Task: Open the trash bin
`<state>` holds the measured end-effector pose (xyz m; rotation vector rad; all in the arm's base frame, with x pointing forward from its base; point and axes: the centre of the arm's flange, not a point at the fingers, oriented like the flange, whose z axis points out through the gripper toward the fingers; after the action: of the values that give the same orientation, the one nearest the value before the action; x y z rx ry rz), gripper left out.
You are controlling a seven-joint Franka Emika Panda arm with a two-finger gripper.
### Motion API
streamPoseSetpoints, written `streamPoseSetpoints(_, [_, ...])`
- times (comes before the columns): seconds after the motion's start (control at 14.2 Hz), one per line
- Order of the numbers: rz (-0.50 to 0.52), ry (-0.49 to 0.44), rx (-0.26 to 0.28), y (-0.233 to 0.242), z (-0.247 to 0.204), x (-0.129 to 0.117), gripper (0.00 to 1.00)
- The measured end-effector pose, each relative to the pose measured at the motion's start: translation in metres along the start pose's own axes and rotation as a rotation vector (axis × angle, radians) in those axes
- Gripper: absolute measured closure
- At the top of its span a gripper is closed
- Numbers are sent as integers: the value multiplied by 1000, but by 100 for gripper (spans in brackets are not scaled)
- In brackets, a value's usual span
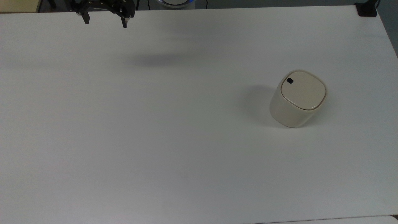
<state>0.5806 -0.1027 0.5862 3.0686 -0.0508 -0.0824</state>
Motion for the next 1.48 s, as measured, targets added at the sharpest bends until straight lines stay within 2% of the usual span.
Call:
streamPoseSetpoints(0.64, [-107,-4,-1,-16,2,3,0])
streamPoseSetpoints(1.2, [-348,-10,-7,-107,4,8,1])
streamPoseSetpoints(1.34, [-412,-11,-8,-135,4,7,13])
streamPoseSetpoints(1.41, [-457,-13,-9,-150,5,6,13])
streamPoseSetpoints(1.48, [-501,-15,-10,-166,6,5,21])
